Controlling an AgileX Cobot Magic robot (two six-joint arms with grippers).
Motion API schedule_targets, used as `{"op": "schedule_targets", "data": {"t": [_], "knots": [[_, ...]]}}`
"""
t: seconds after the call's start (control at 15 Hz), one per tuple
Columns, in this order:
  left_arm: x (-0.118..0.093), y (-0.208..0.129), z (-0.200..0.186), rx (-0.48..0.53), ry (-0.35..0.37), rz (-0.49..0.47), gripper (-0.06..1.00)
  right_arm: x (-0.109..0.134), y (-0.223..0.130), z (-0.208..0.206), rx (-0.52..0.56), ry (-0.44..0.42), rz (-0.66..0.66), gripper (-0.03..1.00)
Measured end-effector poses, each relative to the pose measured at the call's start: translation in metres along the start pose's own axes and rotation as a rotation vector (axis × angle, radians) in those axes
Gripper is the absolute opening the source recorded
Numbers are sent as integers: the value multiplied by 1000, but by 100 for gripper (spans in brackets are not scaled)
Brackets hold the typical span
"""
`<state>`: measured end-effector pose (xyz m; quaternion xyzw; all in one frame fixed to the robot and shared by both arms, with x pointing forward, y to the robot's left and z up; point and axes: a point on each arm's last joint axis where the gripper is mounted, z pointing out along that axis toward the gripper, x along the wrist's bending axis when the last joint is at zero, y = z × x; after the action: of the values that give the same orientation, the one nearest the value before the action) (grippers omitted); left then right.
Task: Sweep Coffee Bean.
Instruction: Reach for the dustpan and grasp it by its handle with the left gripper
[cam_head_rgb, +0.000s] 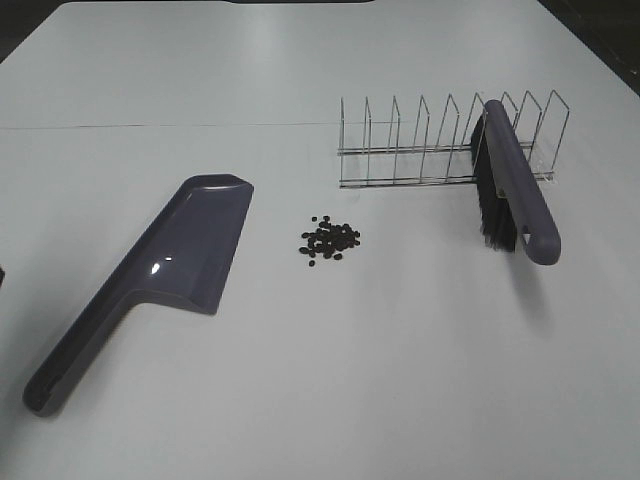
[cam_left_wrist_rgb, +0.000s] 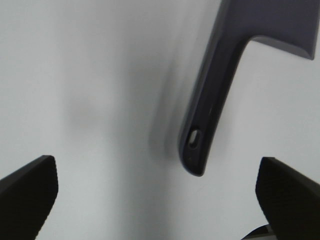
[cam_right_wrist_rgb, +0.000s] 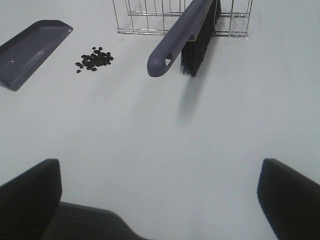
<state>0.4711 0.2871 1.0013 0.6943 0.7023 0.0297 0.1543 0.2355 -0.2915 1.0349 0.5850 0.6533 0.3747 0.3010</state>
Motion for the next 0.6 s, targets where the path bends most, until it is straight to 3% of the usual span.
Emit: {"op": "schedule_targets", "data": {"t": [0.2, 0.33, 0.6], "knots": [[-34, 15, 16, 2, -19, 45, 99, 0, 0, 0, 0, 0, 0, 99], [-68, 21, 48, 87, -5, 108, 99, 0, 0, 0, 0, 0, 0, 99], [-83, 21, 85, 184, 40, 119, 99, 0, 0, 0, 0, 0, 0, 99]]}}
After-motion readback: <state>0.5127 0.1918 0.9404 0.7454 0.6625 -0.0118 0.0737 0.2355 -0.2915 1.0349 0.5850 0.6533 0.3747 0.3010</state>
